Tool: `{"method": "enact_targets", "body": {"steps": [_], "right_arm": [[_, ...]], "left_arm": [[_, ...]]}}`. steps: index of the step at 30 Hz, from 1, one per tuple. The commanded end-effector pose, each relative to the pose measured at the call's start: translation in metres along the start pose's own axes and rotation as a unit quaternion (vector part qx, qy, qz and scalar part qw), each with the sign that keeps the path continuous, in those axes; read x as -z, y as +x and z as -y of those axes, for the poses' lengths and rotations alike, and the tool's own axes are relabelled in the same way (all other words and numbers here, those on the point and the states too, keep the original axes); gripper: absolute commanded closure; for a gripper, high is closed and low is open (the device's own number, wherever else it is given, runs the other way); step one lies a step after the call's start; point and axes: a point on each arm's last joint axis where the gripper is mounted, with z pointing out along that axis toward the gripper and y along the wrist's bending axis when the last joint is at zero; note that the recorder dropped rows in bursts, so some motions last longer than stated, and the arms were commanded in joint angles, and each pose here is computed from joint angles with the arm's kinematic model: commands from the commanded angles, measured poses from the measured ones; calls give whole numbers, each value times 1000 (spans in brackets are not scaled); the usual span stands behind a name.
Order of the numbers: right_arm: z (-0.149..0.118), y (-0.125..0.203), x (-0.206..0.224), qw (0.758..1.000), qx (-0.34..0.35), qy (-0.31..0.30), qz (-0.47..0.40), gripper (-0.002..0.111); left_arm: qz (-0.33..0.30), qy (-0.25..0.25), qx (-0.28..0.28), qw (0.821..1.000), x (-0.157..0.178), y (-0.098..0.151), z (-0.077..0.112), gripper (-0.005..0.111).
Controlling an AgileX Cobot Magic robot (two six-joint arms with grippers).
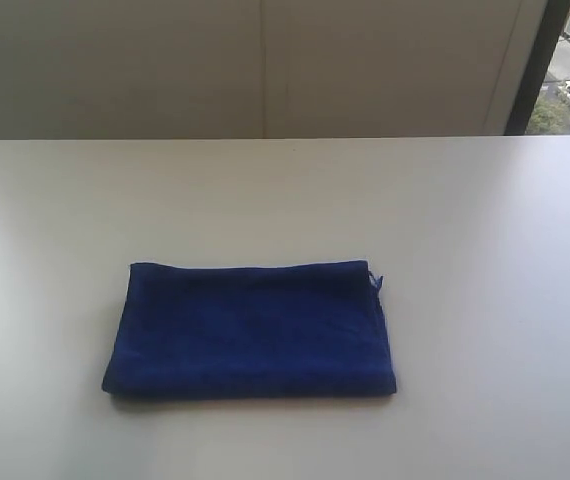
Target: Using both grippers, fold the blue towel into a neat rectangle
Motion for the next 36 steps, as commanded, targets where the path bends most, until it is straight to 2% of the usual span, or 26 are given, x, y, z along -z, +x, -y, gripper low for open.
{"method": "enact_targets", "body": {"steps": [1, 31, 36], "right_arm": [[1, -2, 0, 1000, 12, 5, 18, 108], [1, -2, 0, 1000, 25, 6, 18, 108], [1, -2, 0, 1000, 25, 6, 18, 108]], "left_arm": [[-2, 2, 5, 1000, 0, 3, 0, 107], [-2, 2, 5, 1000, 0, 3, 0, 107], [20, 3, -1, 1000, 8, 2, 2, 107]]}}
